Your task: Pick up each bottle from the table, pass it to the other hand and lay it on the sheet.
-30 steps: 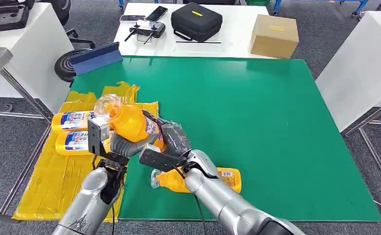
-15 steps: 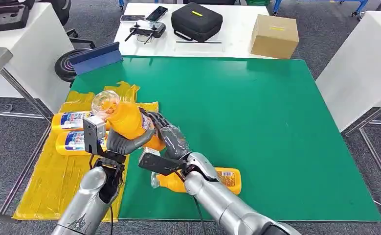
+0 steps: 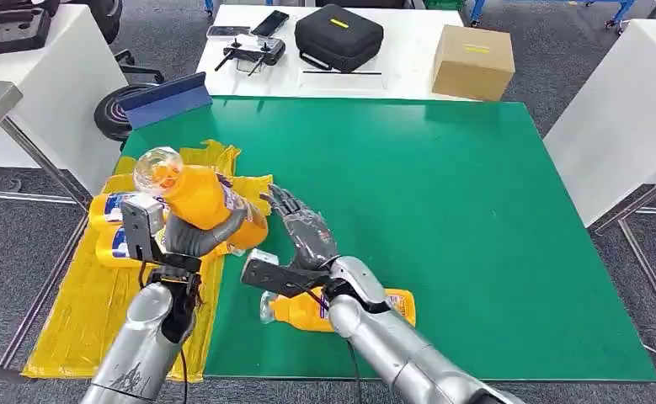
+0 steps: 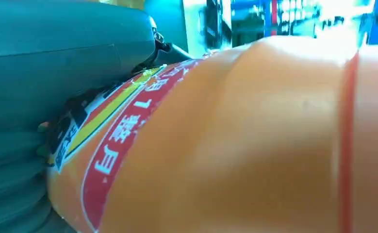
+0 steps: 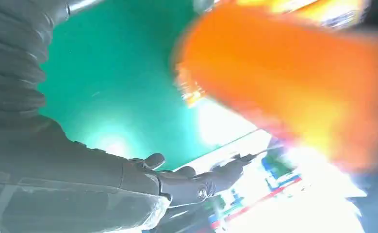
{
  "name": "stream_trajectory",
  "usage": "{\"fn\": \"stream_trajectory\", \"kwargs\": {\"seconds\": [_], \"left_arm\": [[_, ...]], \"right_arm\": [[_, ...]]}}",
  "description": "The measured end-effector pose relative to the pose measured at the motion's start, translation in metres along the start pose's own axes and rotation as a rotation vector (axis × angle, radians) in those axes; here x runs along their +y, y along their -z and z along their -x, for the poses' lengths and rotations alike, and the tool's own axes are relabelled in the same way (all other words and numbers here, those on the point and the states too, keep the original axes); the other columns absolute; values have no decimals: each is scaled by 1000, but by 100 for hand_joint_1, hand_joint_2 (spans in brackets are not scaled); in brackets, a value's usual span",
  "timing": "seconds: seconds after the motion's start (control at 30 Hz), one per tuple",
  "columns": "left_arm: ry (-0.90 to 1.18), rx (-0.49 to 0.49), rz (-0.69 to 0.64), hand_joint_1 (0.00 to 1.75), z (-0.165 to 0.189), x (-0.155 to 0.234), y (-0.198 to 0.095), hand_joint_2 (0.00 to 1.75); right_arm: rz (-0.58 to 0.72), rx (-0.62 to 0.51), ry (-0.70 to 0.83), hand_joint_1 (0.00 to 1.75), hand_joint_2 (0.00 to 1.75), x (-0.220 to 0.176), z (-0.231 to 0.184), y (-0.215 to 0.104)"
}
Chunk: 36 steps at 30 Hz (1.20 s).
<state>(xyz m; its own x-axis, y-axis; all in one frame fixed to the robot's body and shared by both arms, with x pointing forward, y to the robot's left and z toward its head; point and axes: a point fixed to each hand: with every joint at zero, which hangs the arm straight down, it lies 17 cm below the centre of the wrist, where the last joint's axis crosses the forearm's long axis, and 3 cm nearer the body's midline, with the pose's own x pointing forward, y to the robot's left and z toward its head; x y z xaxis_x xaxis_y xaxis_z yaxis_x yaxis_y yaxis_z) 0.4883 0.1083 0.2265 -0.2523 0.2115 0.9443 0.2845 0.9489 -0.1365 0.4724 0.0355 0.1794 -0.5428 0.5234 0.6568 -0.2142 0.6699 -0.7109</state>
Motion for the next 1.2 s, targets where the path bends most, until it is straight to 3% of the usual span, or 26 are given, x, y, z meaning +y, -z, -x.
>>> {"fn": "stream_trajectory", "kwargs": {"seconds": [0.4,0.53,0.67,0.93,1.13,1.2], "left_arm": [[187,-87,-235,175,-26,76,-7,175],[454,-168,-364,175,-49,105,-15,175],[874,-294,-514,175,-89,130,-24,175],[1198,-284,-515,175,-97,139,-5,175],[1253,-262,-506,175,-93,145,6,175],[1370,-253,-517,175,-93,148,11,175]], "right_arm": [[159,13,-248,0,175,-79,18,-41],[220,9,-323,0,175,-100,17,-64],[247,-24,-347,0,175,-109,10,-83],[258,-49,-354,0,175,-113,4,-92],[260,-59,-354,0,175,-113,0,-94],[254,-59,-353,0,175,-112,0,-94]]}}
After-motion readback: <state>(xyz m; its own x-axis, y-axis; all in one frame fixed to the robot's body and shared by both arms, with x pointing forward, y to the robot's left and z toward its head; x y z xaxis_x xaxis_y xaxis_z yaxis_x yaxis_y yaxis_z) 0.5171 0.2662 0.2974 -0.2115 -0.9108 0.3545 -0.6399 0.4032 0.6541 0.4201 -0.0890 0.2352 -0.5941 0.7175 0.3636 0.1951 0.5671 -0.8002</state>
